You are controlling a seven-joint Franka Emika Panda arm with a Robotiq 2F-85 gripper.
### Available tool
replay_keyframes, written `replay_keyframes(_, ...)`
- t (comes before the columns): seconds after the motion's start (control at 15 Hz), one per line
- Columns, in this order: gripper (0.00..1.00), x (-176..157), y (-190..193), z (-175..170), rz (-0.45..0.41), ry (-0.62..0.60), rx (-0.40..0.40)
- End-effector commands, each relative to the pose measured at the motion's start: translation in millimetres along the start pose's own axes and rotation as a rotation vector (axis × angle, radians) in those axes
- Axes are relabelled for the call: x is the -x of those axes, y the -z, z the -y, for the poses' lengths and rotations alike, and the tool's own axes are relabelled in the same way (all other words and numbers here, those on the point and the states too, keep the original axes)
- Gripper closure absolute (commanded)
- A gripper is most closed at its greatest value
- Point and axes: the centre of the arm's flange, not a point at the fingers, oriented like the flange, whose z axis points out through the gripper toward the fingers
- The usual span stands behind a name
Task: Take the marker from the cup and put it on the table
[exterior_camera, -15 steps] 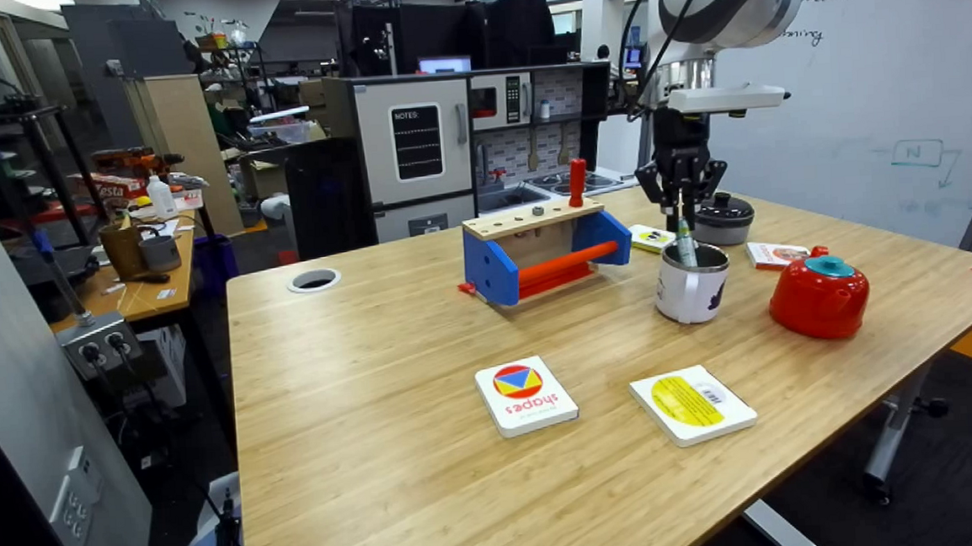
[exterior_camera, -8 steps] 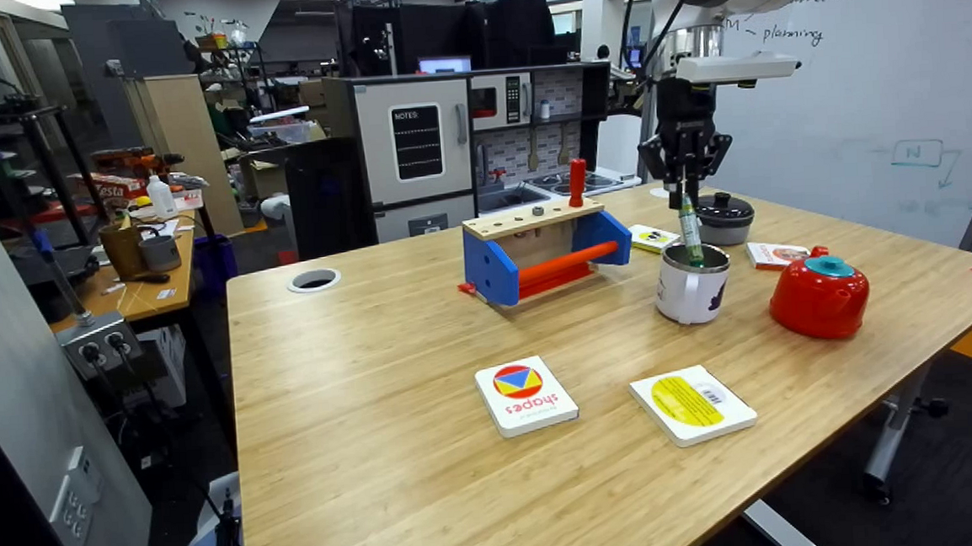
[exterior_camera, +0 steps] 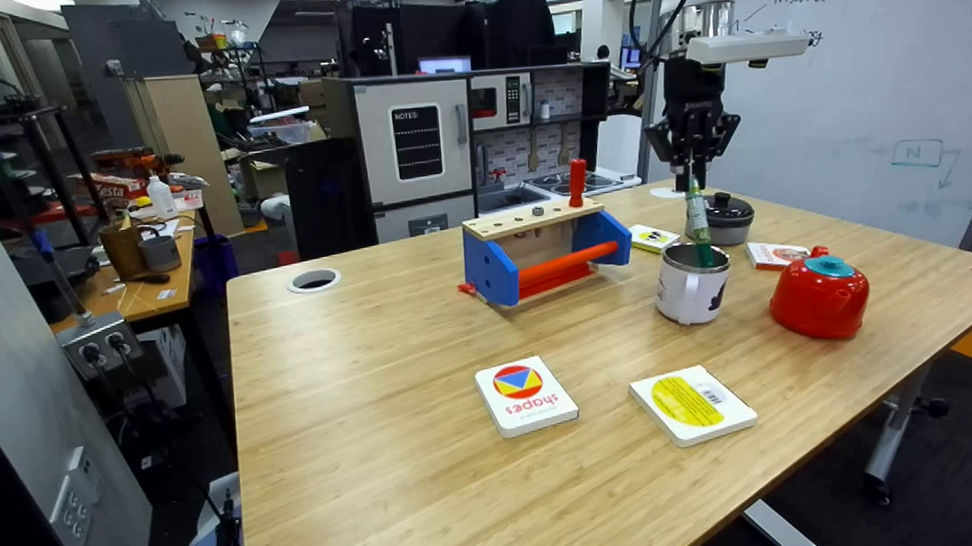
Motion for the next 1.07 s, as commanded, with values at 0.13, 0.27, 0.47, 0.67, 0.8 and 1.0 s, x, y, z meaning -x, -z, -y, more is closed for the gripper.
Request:
replay_keyframes(0.13,0.95,12,18,-9,-0.058,0.011,0.003)
replay_keyframes(0.27,0.95,15,26,-11,-0.074,0.015,0.001)
replay_keyframes(0.47,0.95,23,37,-11,-0.087,0.022,-0.002)
replay_keyframes(0.67,0.95,36,39,-11,-0.085,0.044,-0.007)
replay_keyframes(0.8,0.95,48,37,-11,-0.081,0.064,0.0)
replay_keyframes(1.0,0.95,68,33,-13,-0.065,0.102,0.011)
